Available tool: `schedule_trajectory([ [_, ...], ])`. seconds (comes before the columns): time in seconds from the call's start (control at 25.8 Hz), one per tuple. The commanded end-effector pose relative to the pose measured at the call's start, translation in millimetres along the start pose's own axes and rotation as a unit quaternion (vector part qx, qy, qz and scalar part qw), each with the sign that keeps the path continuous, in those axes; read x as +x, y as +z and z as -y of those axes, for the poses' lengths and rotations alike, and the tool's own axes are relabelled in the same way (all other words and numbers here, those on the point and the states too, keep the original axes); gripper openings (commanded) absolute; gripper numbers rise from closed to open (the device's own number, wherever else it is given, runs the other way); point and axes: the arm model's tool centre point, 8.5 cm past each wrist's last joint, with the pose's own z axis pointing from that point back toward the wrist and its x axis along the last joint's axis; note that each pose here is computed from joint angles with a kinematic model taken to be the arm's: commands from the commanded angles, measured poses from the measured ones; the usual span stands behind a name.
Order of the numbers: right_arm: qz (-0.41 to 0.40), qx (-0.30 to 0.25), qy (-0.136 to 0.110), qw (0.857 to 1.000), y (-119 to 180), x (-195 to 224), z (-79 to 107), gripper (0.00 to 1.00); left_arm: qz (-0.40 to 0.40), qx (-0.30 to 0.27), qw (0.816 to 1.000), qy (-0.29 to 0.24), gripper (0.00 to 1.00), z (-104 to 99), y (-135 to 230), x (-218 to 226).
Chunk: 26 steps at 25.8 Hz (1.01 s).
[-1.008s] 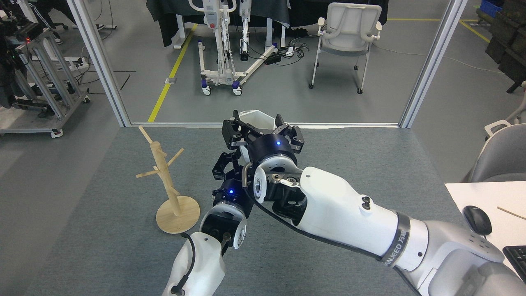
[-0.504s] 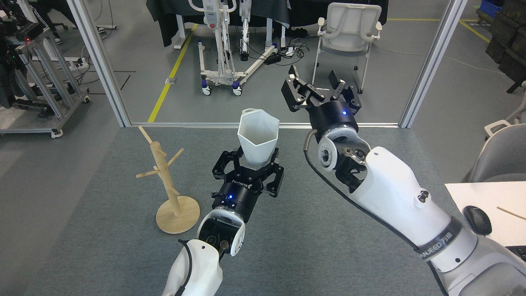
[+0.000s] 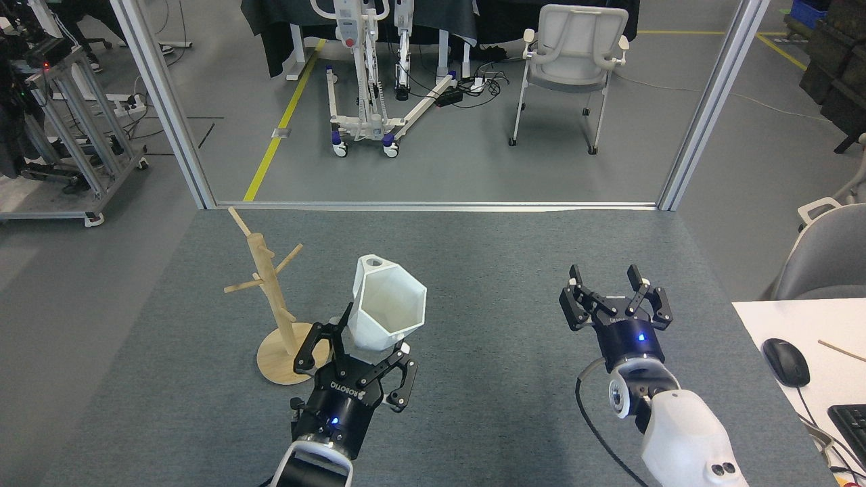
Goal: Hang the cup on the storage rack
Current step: 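Withdraw the right gripper and lower the cup with the left gripper, then carry the cup with the left gripper to the wooden rack's peg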
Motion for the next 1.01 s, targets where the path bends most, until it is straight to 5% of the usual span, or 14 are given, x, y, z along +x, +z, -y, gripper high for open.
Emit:
schedule_trajectory([
  [0.0, -0.007, 0.029, 0.012, 0.999, 27, -3, -33.7, 0.99, -0.020, -0.026, 0.999, -0.038, 0.40, 22, 20, -15],
  [0.39, -0.002, 0.059, 0.016, 0.998, 52, 2, -60.0, 0.99, -0.116, -0.054, 0.991, -0.044, 0.40, 41, 36, -47],
  [0.97, -0.001, 0.058, 0.017, 0.998, 49, 0, -57.4, 0.99, -0.157, -0.120, 0.979, -0.046, 0.41, 72, 20, -76],
])
